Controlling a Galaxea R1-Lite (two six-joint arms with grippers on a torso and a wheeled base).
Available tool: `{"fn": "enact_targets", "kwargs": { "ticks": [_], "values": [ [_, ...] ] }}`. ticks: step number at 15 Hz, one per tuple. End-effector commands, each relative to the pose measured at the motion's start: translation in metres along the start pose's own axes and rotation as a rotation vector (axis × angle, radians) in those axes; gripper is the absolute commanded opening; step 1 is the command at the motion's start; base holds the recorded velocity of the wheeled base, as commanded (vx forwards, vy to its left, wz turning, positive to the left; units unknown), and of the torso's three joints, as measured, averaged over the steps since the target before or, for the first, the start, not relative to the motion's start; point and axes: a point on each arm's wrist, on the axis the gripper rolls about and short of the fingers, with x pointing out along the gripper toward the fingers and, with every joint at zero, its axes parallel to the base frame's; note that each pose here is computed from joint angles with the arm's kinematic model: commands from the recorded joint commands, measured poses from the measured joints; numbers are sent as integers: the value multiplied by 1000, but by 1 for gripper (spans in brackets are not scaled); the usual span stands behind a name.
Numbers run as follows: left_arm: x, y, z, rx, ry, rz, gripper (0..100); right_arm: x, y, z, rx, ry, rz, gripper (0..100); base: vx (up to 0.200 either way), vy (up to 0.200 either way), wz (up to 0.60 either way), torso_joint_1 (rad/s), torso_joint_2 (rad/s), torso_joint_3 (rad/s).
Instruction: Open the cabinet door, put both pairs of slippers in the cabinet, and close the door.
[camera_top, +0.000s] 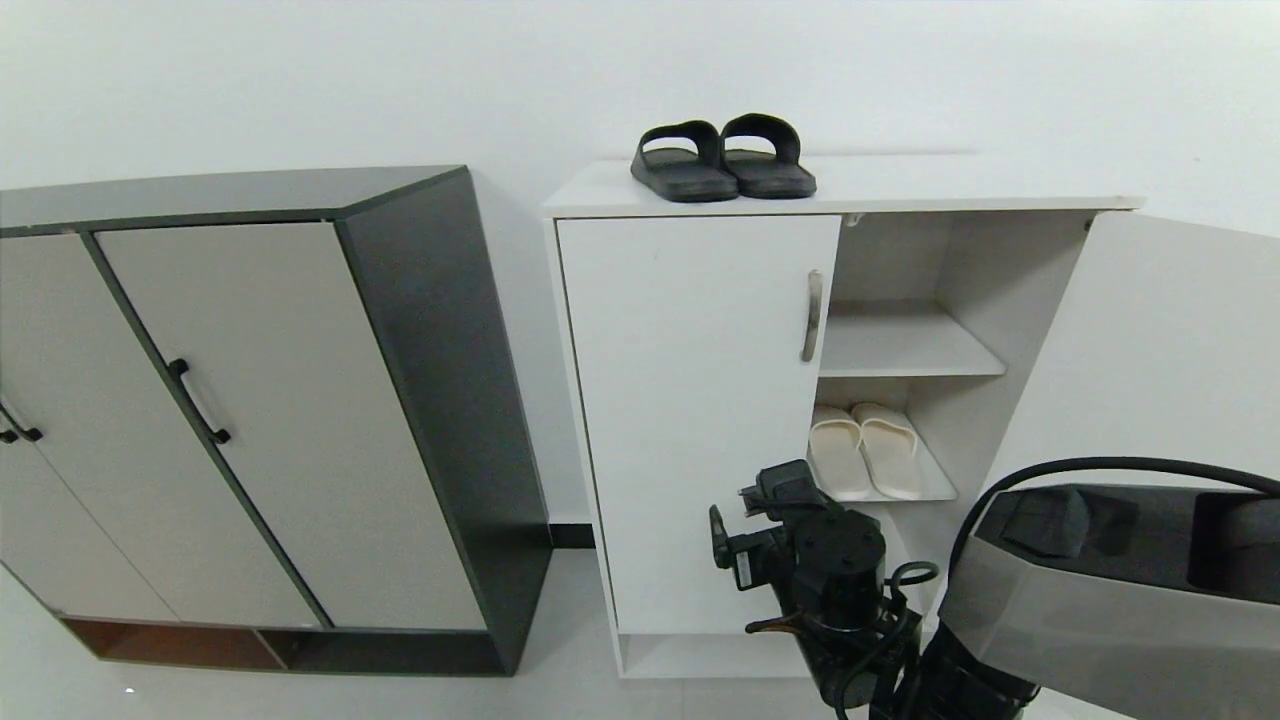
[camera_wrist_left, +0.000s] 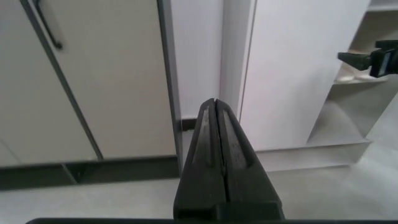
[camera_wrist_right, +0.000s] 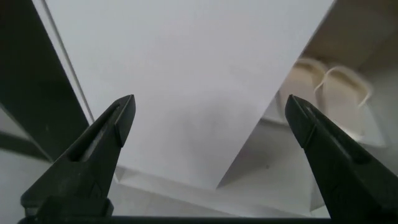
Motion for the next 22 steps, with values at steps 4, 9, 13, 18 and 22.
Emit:
{"fn": "enact_targets", "kwargs": {
  "ticks": [4,9,13,18,22],
  "values": [
    [0,0,0,-2,0,3,0,0,-1,2,5,-5,3,100,0,0,0,100,-448,-347],
    [0,0,0,-2,0,3,0,0,-1,2,5,-5,2,100,0,0,0,139,-460,-330],
    [0,0,0,-2,0,3,0,-2,-2,3,13,-16,1,100,0,0,0,173,-488,-311],
    [0,0,0,-2,0,3,0,-2,-2,2,12,-15,3,100,0,0,0,200,-514,-315],
    [0,0,0,-2,0,3,0,-1,-3,2,12,-15,1,100,0,0,0,229,-543,-316]
  ]
}}
